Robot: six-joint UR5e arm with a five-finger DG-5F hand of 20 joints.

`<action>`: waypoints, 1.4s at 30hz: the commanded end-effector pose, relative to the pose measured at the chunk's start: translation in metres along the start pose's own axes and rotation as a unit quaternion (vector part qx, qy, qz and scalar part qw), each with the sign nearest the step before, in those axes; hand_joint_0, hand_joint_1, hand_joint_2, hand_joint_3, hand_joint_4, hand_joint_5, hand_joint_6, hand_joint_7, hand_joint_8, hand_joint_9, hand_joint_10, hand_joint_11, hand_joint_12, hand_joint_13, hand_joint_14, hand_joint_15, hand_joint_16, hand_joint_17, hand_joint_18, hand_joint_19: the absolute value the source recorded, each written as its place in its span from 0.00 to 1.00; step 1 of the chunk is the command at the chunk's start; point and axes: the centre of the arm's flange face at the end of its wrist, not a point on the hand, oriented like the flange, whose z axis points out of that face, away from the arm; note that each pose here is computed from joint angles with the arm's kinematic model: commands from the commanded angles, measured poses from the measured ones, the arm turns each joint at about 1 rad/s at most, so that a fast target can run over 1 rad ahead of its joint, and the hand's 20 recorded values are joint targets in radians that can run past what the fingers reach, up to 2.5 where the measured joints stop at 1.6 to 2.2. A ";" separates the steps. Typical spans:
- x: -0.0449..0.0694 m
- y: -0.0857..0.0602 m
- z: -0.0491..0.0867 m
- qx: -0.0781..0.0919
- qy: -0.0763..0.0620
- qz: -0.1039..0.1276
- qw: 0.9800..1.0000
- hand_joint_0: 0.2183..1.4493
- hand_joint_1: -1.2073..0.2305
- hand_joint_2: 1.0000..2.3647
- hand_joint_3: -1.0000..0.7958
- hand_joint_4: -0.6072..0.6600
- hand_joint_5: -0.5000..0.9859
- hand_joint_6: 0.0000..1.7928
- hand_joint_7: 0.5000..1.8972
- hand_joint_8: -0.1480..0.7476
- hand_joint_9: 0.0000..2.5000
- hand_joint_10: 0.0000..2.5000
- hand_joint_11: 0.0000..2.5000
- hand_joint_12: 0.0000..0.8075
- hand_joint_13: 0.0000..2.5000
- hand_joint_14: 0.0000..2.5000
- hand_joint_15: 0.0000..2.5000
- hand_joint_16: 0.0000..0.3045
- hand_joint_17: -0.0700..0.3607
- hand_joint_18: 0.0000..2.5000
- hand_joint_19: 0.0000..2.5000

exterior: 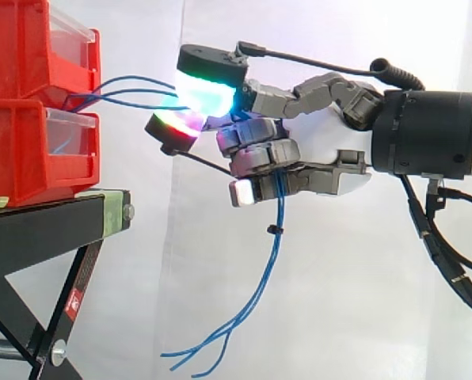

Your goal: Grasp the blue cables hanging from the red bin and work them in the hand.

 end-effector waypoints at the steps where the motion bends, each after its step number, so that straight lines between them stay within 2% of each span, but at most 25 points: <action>1: 0.000 0.001 0.000 -0.001 0.000 0.000 1.000 0.53 0.34 0.01 0.11 0.63 0.42 0.32 0.57 0.70 0.16 1.00 1.00 0.64 0.34 1.00 0.75 0.15 0.40 0.49 0.30; 6: 0.000 0.001 0.000 -0.001 0.000 0.000 1.000 0.49 0.36 0.00 0.08 0.64 0.43 0.32 0.57 0.70 0.18 1.00 1.00 0.65 0.35 1.00 0.75 0.15 0.41 0.49 0.27; 11: 0.001 0.000 0.000 0.000 0.001 -0.001 1.000 0.49 0.36 0.00 0.10 0.64 0.44 0.33 0.58 0.71 0.19 1.00 1.00 0.65 0.36 1.00 0.74 0.15 0.40 0.50 0.27; 12: 0.001 0.000 0.000 0.000 0.001 -0.001 1.000 0.54 0.37 0.01 0.15 0.64 0.45 0.33 0.58 0.71 0.20 1.00 1.00 0.64 0.36 1.00 0.73 0.15 0.40 0.50 0.28; 15: 0.001 0.000 0.000 0.000 0.001 0.000 1.000 0.56 0.37 0.01 0.22 0.64 0.45 0.34 0.57 0.71 0.21 1.00 1.00 0.64 0.37 1.00 0.74 0.15 0.40 0.51 0.29; 27: 0.001 0.001 0.000 0.000 0.001 0.001 1.000 0.61 0.37 0.02 0.48 0.64 0.44 0.27 0.57 0.71 0.21 1.00 1.00 0.66 0.38 1.00 0.75 0.15 0.40 0.52 0.29; 31: 0.001 0.000 0.000 0.001 0.001 0.000 1.000 0.61 0.36 0.01 0.58 0.66 0.45 0.27 0.56 0.71 0.22 1.00 1.00 0.66 0.39 1.00 0.73 0.17 0.43 0.52 0.23; 38: 0.001 0.000 0.000 0.001 0.001 -0.001 1.000 0.62 0.34 0.00 0.69 0.68 0.45 0.26 0.55 0.71 0.22 1.00 1.00 0.68 0.40 1.00 0.71 0.19 0.46 0.53 0.16; 39: 0.001 0.000 0.000 0.001 0.001 0.000 1.000 0.60 0.34 0.05 0.66 0.68 0.45 0.26 0.54 0.72 0.22 1.00 1.00 0.68 0.40 1.00 0.71 0.19 0.46 0.53 0.16; 40: 0.001 0.000 0.000 0.001 0.001 0.000 1.000 0.60 0.34 0.00 0.60 0.68 0.45 0.26 0.55 0.72 0.22 1.00 1.00 0.67 0.40 1.00 0.70 0.19 0.47 0.54 0.16; 41: 0.001 0.000 0.000 0.001 0.001 0.000 1.000 0.60 0.34 0.00 0.58 0.68 0.45 0.26 0.55 0.72 0.22 1.00 1.00 0.68 0.40 1.00 0.70 0.19 0.46 0.54 0.17; 42: 0.001 0.000 0.000 0.001 0.000 -0.001 1.000 0.58 0.35 0.01 0.52 0.68 0.45 0.24 0.57 0.72 0.22 1.00 1.00 0.67 0.39 1.00 0.71 0.18 0.45 0.53 0.19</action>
